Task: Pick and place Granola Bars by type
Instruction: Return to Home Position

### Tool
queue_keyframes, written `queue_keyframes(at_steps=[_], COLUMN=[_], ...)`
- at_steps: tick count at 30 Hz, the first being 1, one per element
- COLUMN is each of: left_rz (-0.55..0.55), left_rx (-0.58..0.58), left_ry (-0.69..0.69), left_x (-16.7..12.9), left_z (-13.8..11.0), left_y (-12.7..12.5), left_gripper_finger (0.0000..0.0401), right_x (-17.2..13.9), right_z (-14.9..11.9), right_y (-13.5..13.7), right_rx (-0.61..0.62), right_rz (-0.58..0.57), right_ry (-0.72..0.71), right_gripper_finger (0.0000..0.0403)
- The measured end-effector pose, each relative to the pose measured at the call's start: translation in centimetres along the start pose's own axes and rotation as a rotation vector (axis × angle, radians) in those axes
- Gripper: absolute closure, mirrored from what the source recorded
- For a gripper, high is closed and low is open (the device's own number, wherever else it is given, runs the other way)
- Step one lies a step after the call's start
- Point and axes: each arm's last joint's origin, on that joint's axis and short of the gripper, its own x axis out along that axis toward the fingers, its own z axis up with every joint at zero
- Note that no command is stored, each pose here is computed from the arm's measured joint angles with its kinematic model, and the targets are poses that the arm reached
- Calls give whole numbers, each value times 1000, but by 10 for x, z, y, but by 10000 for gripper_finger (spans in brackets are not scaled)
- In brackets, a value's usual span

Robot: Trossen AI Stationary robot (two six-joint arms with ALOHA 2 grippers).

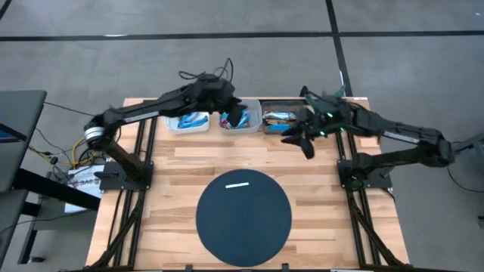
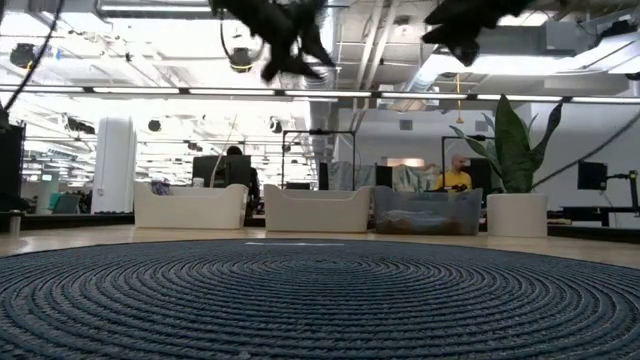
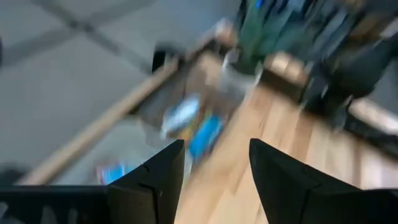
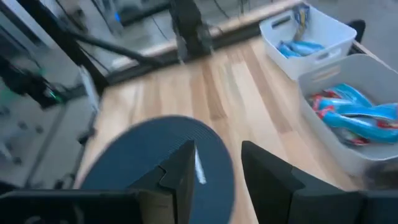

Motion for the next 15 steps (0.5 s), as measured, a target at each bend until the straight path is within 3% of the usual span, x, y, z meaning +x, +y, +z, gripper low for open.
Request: queue_keyframes(at_steps=[9,11,15], left_rz=[-16,-9,22], left_rx=[40,32,13], left_ry=[-238,-272,-305], left_x=[-74,-83,-95], left_z=[18,18,16], left_y=[-47,-55,-67], left_gripper_finger=[228,228,228], right_x=[-26,-32,-36], right_z=[-69,-77,-101], right_y=[15,17,17], right_rx=[44,38,64], right_rz=[125,104,-8], right_ry=[-464,-566,-610], right_gripper_finger=[280,280,280])
